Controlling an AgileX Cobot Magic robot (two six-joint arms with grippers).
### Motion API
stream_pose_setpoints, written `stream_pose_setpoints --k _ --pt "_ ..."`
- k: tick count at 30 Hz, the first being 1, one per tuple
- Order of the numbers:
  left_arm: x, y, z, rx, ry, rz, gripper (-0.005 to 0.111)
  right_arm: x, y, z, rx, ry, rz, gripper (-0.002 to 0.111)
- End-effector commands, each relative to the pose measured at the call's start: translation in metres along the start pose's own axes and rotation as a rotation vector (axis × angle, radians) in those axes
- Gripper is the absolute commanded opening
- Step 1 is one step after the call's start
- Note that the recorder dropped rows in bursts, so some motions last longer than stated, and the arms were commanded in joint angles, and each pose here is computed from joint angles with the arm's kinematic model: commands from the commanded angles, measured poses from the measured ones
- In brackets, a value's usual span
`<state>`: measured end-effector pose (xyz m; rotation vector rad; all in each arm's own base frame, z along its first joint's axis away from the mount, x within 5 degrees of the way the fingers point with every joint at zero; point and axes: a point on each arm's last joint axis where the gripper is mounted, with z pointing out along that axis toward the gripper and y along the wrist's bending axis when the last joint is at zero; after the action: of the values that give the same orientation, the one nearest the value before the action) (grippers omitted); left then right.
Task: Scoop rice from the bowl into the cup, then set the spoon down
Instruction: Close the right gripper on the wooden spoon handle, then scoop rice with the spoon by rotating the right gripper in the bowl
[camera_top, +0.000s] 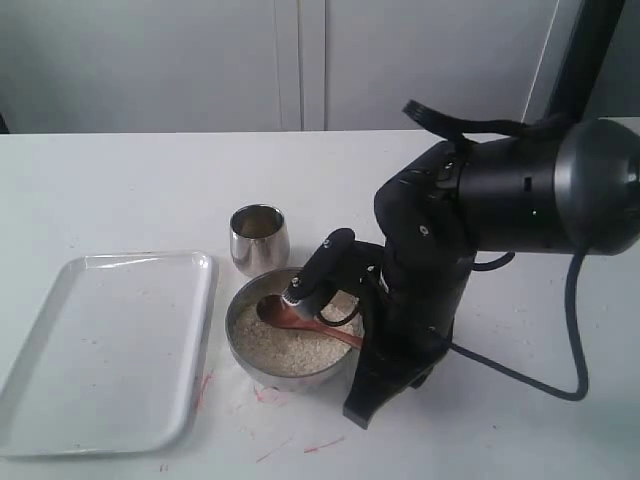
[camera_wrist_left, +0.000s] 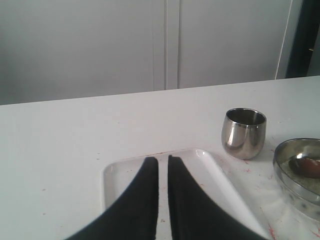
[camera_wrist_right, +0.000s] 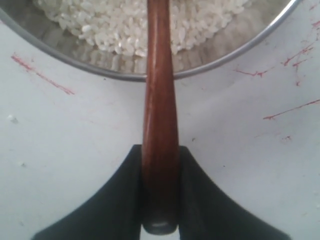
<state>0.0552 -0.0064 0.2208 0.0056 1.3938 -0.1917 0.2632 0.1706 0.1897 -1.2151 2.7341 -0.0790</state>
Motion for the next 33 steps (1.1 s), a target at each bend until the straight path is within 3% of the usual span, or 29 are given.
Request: stream_pose_setpoints --k 1,14,33 --pt "-0.002 -0.001 0.0 0.007 -0.012 -0.007 0.014 0.004 -0.003 -0.014 0.032 -0.009 -0.021 0.0" --pt "-0.002 -0.001 0.0 0.007 -0.012 -0.007 0.014 0.009 -0.011 -0.04 0.167 -0.049 -0.105 0.0" --pt "-0.002 -0.001 0.0 0.007 -0.012 -0.007 0.014 0.003 0.014 -0.065 0.673 0.111 -0.439 0.0"
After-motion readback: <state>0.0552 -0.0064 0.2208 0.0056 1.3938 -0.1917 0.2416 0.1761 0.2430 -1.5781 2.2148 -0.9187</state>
